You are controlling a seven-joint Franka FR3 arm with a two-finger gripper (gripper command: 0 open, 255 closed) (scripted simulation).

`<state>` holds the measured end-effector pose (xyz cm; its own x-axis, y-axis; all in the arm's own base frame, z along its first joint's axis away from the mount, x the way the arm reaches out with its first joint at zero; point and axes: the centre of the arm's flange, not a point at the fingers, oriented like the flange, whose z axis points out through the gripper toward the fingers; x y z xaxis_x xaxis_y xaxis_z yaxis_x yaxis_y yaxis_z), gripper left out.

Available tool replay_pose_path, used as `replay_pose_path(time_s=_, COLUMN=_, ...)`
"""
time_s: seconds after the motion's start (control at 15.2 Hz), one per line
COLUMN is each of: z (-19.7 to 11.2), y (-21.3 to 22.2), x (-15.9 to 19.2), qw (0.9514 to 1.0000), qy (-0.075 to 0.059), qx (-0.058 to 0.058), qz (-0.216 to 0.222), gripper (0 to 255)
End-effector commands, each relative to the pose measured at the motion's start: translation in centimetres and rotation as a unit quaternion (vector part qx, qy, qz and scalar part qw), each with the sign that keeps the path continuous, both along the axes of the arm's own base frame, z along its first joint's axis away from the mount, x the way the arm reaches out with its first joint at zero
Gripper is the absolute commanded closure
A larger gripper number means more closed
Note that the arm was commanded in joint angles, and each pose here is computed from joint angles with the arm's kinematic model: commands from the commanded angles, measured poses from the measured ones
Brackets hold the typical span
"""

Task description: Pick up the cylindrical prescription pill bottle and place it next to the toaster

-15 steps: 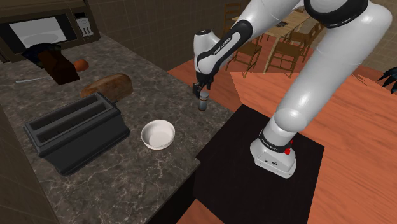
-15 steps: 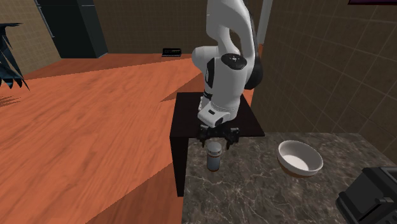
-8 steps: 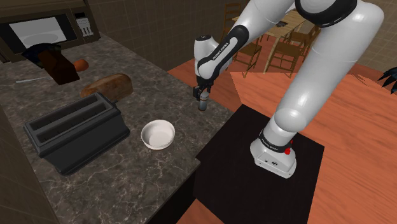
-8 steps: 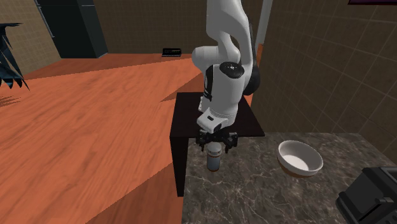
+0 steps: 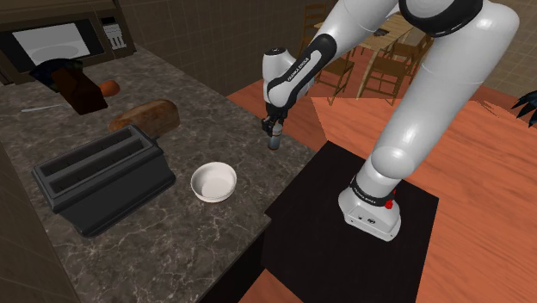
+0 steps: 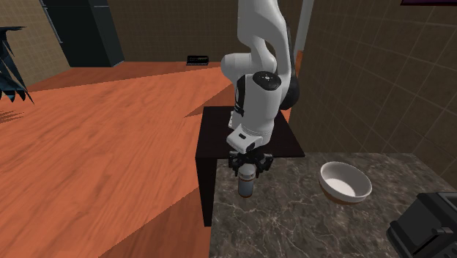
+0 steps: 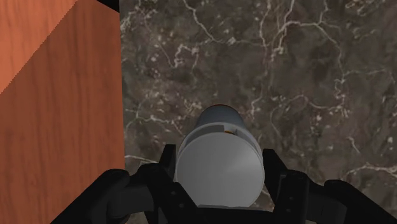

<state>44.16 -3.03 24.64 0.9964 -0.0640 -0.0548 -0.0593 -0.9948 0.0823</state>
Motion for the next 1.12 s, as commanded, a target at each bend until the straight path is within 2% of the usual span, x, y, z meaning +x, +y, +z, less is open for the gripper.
replay_pose_path(time_s=0.0, z=0.0, y=0.0, x=0.0, qw=1.0, qy=0.0, qx=0.0, qz=0.0, gripper=255)
replay_pose_path(time_s=0.4, z=0.0, y=0.0, x=0.0, qw=1.0, qy=0.0, qx=0.0, qz=0.0, gripper=255)
replay_pose_path(time_s=1.06, z=5.3, y=0.0, x=0.0, qw=1.0, qy=0.0, qx=0.0, qz=0.0, gripper=255)
